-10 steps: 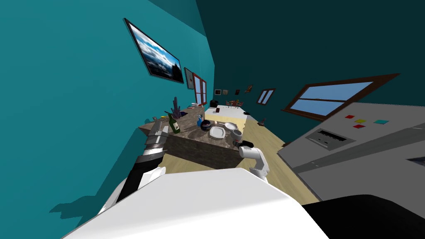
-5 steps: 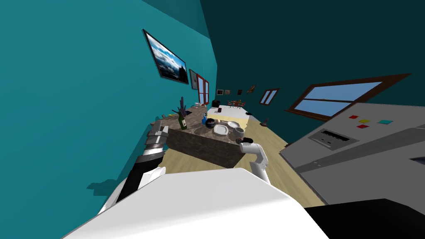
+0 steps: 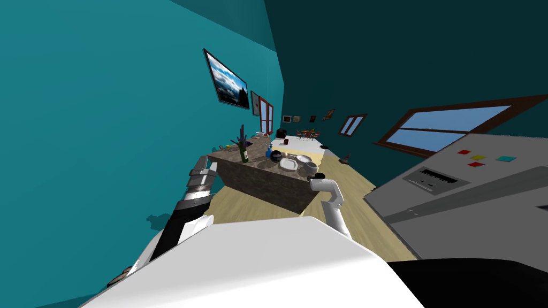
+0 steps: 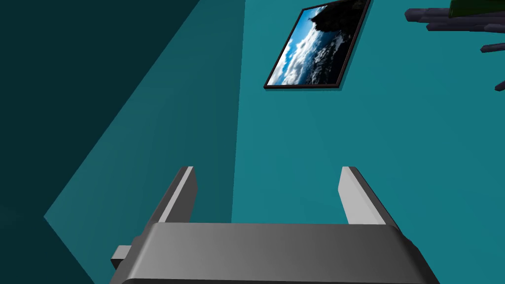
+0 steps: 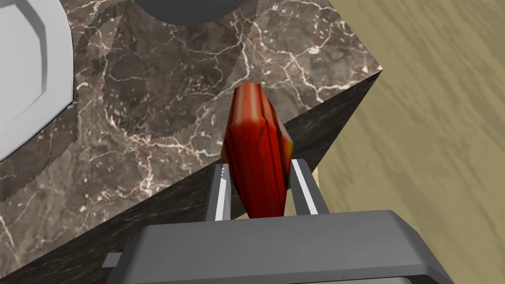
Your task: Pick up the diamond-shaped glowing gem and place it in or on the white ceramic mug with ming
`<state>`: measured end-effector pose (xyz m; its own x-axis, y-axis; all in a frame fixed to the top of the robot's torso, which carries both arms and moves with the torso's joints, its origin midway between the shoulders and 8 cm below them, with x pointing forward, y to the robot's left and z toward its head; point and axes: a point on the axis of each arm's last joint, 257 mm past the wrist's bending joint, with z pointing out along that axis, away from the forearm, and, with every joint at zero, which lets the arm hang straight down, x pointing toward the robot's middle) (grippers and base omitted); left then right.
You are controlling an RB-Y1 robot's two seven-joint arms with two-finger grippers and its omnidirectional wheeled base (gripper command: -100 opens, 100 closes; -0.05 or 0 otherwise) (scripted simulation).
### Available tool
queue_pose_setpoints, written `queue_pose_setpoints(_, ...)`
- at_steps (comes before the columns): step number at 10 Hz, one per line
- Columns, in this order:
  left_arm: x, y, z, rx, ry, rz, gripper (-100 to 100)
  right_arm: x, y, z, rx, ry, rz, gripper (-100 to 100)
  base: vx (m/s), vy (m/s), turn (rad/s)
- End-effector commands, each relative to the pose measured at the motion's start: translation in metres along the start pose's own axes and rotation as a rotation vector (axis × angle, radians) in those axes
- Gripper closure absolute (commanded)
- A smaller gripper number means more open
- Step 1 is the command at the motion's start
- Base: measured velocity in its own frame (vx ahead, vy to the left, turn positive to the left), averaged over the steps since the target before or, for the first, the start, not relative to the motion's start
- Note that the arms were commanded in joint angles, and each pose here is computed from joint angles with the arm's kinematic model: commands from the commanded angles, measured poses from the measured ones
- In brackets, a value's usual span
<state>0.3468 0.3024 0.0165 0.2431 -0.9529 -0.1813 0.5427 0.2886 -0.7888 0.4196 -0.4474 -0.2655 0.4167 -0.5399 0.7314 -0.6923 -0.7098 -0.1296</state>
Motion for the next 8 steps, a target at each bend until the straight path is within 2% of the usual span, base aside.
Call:
queue_pose_setpoints(1,0.000,0.000,0.000,0.000,0.000,0.000,0,0.015,0.007,0.000,-0.033,0.013,0.033,100,-0.117,0.045,0.099)
queue_pose_setpoints(5,0.000,0.000,0.000,0.000,0.000,0.000,0,0.046,0.015,0.000,-0.084,0.038,0.101,100,-0.065,0.015,0.102)
queue_pose_setpoints(8,0.000,0.000,0.000,0.000,0.000,0.000,0,0.070,0.014,-0.006,-0.093,0.044,0.151,100,0.002,-0.076,0.165)
